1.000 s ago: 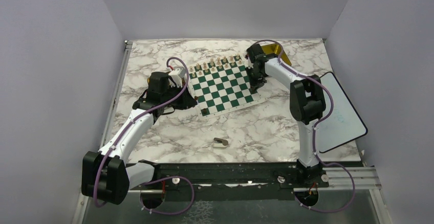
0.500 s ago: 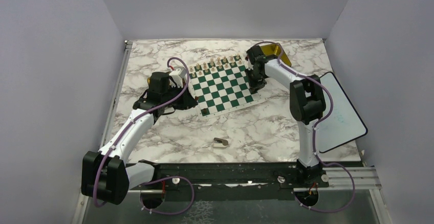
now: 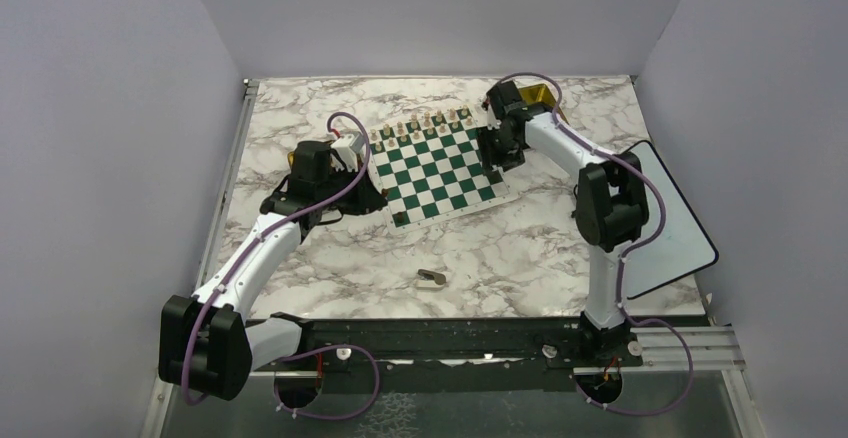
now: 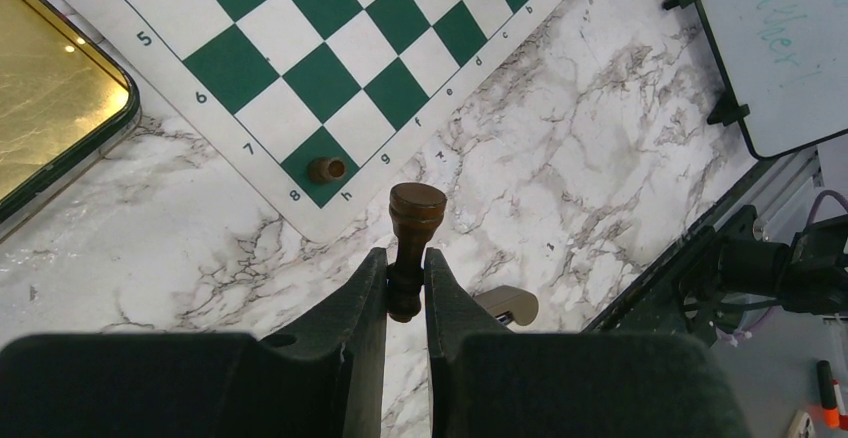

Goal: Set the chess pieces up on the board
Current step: Place the chess piece on the chessboard.

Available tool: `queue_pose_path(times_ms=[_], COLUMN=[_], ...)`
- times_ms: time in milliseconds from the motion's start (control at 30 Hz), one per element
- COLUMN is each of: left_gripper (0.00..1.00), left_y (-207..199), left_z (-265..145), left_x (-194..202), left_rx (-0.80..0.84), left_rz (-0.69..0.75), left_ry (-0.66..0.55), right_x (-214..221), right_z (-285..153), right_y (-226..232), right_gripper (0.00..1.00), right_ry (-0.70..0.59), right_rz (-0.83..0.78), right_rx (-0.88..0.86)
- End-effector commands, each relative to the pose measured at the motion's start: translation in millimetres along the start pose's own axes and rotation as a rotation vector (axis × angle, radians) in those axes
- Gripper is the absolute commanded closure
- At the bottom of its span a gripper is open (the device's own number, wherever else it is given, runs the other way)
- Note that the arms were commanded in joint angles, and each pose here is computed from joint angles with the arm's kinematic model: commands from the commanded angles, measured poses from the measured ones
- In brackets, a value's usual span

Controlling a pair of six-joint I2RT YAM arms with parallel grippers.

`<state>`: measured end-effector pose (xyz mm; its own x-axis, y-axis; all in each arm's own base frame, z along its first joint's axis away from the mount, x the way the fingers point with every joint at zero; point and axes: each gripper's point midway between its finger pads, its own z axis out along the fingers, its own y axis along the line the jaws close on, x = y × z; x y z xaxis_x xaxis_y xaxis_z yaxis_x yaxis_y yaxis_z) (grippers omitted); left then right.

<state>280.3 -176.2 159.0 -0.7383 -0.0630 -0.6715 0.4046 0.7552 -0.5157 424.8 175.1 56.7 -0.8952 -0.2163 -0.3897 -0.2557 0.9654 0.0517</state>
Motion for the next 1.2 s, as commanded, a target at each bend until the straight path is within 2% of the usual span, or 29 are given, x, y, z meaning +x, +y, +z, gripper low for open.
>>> queue_pose_path(times_ms=[0, 133, 267, 367, 600, 733, 867, 1167], left_gripper=[0.88, 0.88, 0.88, 0.88, 0.88, 0.88, 0.88, 0.88], left_y=[-14.8, -27.5, -42.0, -53.0, -70.6, -78.2, -82.2, -97.5], left_z=[-0.5, -0.5, -1.7, -3.3, -7.2, -5.3, -3.0, -0.8], left_x=[1.7, 4.4, 6.6, 7.7, 12.9, 22.4, 29.0, 37.1], left_rx=[0.064, 0.128, 0.203, 0.258, 0.336, 0.379, 0.389, 0.428], left_rz=[-0.026, -0.070, -0.115, -0.144, -0.200, -0.218, -0.234, -0.233], left_ry=[0.015, 0.050, 0.091, 0.120, 0.176, 0.229, 0.260, 0.313], right_x=[-9.2, -15.8, -22.8, -17.8, 5.0, 31.0, 41.6, 72.9], right_z=[-50.0, -77.1, -104.0, -119.7, -170.4, -191.0, -197.2, -179.2], right_y=[13.4, 26.9, 62.7, 94.5, 150.4, 177.0, 193.6, 222.2], right_gripper=[0.42, 0.41, 0.41, 0.41, 0.40, 0.39, 0.38, 0.39], right_ry=[-0.066, -0.122, -0.241, -0.379, -0.781, -0.946, -1.005, -0.962], right_rz=[-0.005, -0.041, -0.166, -0.361, -0.891, -1.188, -1.317, -1.572], right_rx=[-0.089, -0.173, -0.374, -0.504, -0.607, -0.675, -0.670, -0.665])
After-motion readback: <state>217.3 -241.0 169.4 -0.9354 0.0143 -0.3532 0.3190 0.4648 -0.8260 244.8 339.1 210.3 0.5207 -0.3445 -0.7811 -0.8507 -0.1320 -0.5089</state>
